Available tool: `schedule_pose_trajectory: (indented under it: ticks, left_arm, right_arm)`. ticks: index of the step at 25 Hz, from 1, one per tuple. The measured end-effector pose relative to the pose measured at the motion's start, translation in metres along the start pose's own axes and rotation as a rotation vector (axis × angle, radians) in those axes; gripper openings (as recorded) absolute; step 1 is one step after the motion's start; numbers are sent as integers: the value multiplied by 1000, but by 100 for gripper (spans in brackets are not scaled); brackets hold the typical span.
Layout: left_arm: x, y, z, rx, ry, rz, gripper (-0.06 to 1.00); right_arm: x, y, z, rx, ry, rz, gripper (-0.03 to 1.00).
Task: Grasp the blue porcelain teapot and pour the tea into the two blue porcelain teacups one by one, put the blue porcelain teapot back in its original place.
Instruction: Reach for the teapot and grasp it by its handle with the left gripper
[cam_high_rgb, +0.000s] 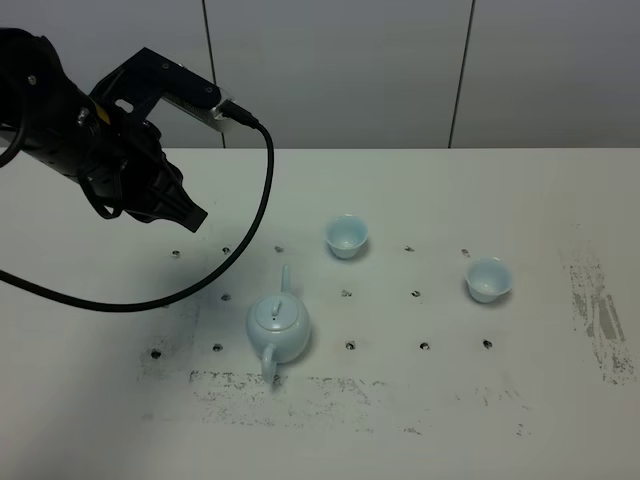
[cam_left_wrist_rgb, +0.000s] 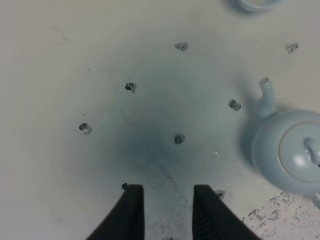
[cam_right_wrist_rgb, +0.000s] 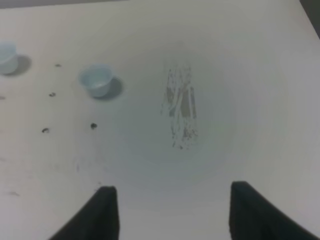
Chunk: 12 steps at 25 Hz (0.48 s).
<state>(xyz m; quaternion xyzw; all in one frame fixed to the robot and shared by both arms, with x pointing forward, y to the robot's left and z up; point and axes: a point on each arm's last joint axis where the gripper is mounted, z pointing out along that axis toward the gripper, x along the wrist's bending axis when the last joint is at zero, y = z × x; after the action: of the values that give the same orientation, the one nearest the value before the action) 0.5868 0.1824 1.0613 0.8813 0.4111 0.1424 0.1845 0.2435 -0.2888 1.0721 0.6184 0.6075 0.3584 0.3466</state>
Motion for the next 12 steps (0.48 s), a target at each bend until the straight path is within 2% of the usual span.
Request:
schedule_pose_trajectory:
  ticks: [5,12]
  left_arm:
    - [0,-1,0,9,-4,1,30]
    - [0,-1,0,11,-5,1,30]
  right_arm:
    - [-1,-22,-4,-29,-32,-14,46]
    - [-2,-23,-4,-29,-35,-4,37]
